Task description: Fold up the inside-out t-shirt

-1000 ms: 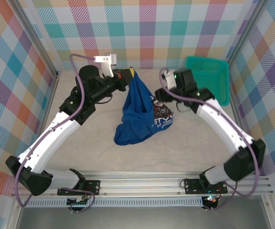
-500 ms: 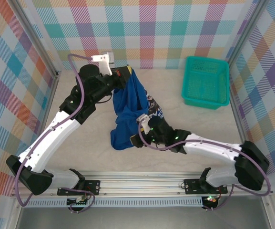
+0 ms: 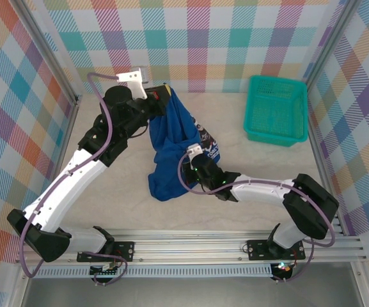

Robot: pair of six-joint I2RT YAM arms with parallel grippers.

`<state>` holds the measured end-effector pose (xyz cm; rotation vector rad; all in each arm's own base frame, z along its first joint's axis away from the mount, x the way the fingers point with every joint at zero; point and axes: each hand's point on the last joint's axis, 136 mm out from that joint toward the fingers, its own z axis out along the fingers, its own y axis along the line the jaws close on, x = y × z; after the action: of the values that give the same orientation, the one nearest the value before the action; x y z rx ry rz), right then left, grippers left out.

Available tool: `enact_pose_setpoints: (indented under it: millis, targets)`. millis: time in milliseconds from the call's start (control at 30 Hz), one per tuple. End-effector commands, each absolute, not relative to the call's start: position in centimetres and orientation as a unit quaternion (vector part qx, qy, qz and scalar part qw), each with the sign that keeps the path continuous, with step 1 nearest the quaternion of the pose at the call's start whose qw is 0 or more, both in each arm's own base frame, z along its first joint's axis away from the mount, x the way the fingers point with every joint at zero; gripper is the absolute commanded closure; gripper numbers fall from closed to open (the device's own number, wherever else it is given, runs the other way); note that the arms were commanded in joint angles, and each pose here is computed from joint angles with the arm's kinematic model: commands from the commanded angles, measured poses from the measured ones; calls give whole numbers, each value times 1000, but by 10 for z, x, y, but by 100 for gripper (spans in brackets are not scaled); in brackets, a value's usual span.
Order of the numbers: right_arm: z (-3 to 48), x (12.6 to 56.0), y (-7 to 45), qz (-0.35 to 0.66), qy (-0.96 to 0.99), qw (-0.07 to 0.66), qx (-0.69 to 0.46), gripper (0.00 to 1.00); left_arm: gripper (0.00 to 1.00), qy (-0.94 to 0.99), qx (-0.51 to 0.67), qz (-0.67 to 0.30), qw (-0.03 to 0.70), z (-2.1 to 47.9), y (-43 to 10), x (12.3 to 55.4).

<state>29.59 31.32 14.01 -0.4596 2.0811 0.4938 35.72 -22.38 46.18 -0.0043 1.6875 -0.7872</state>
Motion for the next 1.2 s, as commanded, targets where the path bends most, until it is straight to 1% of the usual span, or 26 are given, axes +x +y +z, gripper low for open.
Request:
enact_pose_setpoints:
  millis: [0, 100, 167, 300, 400, 500, 633, 667, 867, 933, 1000, 1033, 1067, 1133, 1167]
  targets:
    - [182, 305, 274, 184, 829, 498, -175, 100, 100, 690, -53, -308, 653, 499, -171, 357]
    - [214, 314, 228, 189, 829, 503, -154, 100, 100, 678, -84, -290, 670, 510, -137, 360]
    - [245, 320, 203, 168, 820, 524, -159, 100, 100, 671, -93, -282, 680, 518, -123, 359]
    - [303, 331, 171, 128, 811, 542, -178, 100, 100, 670, -95, -275, 683, 523, -110, 357]
    - [316, 338, 156, 98, 825, 527, -178, 100, 100, 679, -103, -273, 673, 509, -105, 357]
    - [302, 340, 146, 70, 853, 487, -173, 100, 100, 700, -109, -276, 650, 478, -106, 354]
    - [254, 329, 128, 35, 899, 414, -141, 100, 100, 742, -108, -304, 588, 413, -117, 341]
    - [241, 323, 122, 28, 909, 397, -125, 100, 100, 758, -108, -302, 567, 393, -118, 335]
    - [161, 277, 102, 37, 951, 303, -47, 99, 100, 844, -165, -281, 425, 228, -103, 273]
    - [142, 272, 108, 57, 957, 283, -40, 94, 100, 866, -185, -273, 376, 177, -101, 257]
    - [136, 271, 128, 102, 953, 278, -60, 85, 100, 876, -187, -288, 338, 144, -109, 248]
    - [140, 271, 149, 133, 942, 291, -99, 75, 100, 880, -188, -293, 324, 132, -112, 245]
    - [143, 269, 167, 151, 931, 301, -140, 68, 100, 883, -188, -294, 313, 123, -113, 242]
    - [151, 267, 200, 161, 909, 325, -207, 59, 100, 891, -182, -284, 304, 113, -113, 240]
    - [153, 265, 216, 163, 898, 331, -241, 56, 100, 894, -179, -277, 303, 110, -111, 239]
